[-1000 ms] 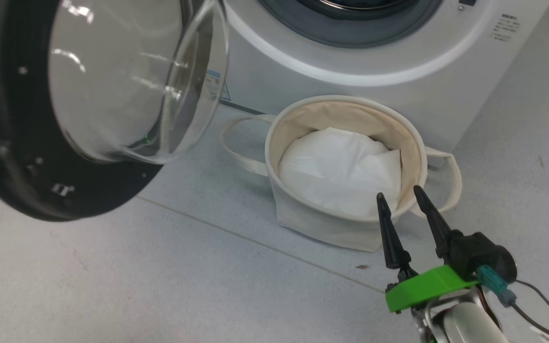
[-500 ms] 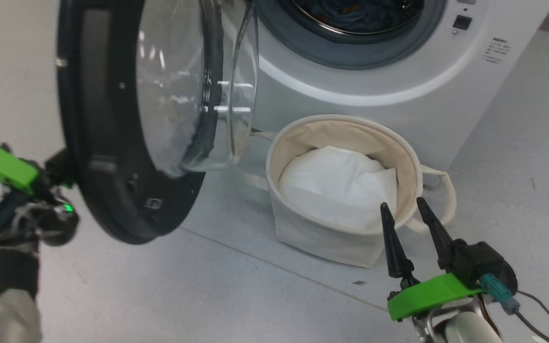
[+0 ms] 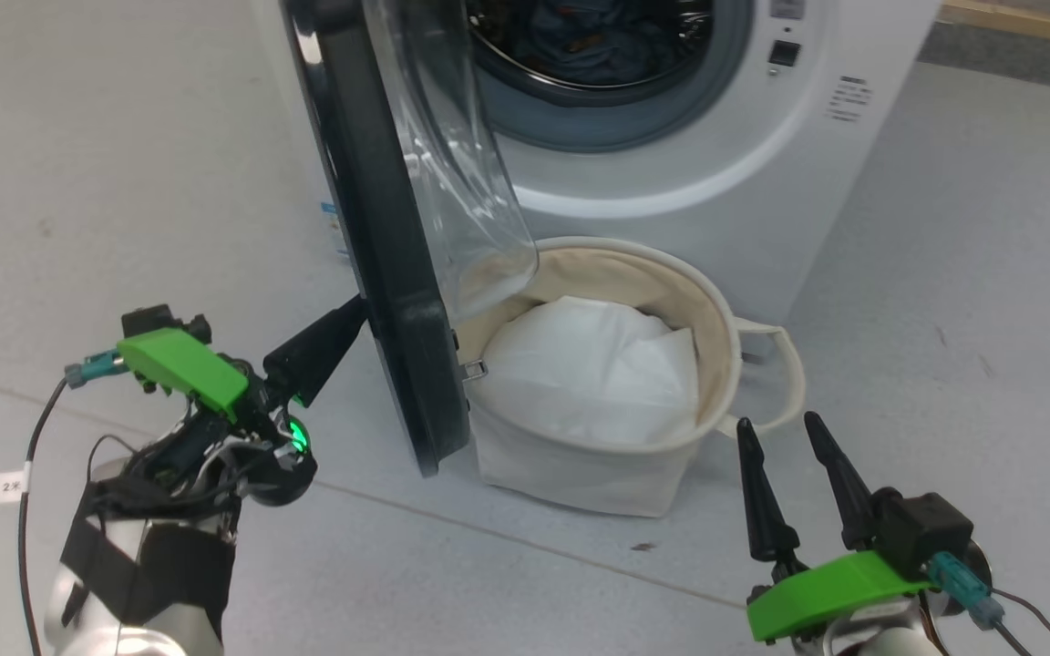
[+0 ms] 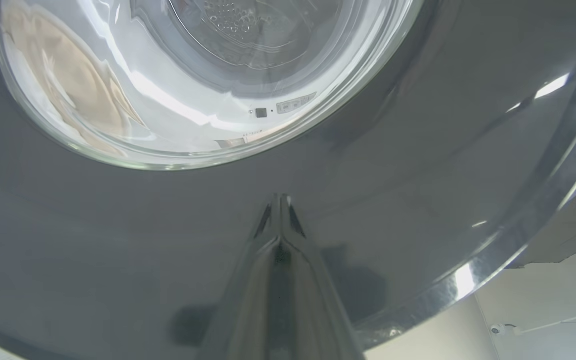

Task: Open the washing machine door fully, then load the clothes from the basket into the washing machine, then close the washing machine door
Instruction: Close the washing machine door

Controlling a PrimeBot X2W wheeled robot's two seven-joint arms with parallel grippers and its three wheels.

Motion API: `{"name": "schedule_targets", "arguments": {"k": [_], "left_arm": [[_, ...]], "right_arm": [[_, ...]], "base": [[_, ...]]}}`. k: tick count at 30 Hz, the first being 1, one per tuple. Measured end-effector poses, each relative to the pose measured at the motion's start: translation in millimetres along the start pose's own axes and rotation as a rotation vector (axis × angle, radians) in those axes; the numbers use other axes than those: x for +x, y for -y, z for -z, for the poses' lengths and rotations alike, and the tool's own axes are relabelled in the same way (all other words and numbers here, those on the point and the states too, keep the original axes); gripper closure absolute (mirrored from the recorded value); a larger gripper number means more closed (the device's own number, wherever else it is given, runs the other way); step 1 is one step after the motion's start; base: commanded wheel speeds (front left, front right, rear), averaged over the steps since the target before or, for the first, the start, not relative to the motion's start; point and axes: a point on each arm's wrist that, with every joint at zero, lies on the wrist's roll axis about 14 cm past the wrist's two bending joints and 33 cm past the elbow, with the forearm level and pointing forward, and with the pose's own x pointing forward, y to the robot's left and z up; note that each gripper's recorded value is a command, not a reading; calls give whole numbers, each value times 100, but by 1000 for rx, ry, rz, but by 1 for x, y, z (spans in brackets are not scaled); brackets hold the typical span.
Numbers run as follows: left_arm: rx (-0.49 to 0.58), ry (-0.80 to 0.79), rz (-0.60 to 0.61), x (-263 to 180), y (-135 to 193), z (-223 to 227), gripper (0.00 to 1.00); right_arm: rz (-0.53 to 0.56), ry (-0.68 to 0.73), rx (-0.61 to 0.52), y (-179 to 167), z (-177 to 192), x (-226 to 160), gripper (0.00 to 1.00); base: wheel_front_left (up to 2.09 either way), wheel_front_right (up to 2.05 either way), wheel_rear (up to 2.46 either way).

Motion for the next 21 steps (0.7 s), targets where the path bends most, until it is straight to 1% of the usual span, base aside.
{"name": "schedule_targets", "arguments": {"k": [6,18,21], "left_arm": [[-6,-53,3,32,-2,21,100],[-40,-235,8,89,-10,80,100],[-43,-243,16,104,-9,87,100]], "right_arm": [[92,14,-11,27,-6,-17,0],[265,29,-16,73,-13,-52,0],[311,28,-15,85,-13,-62,0]], "base": [[0,0,0],[0,0,0],[0,0,0]]}}
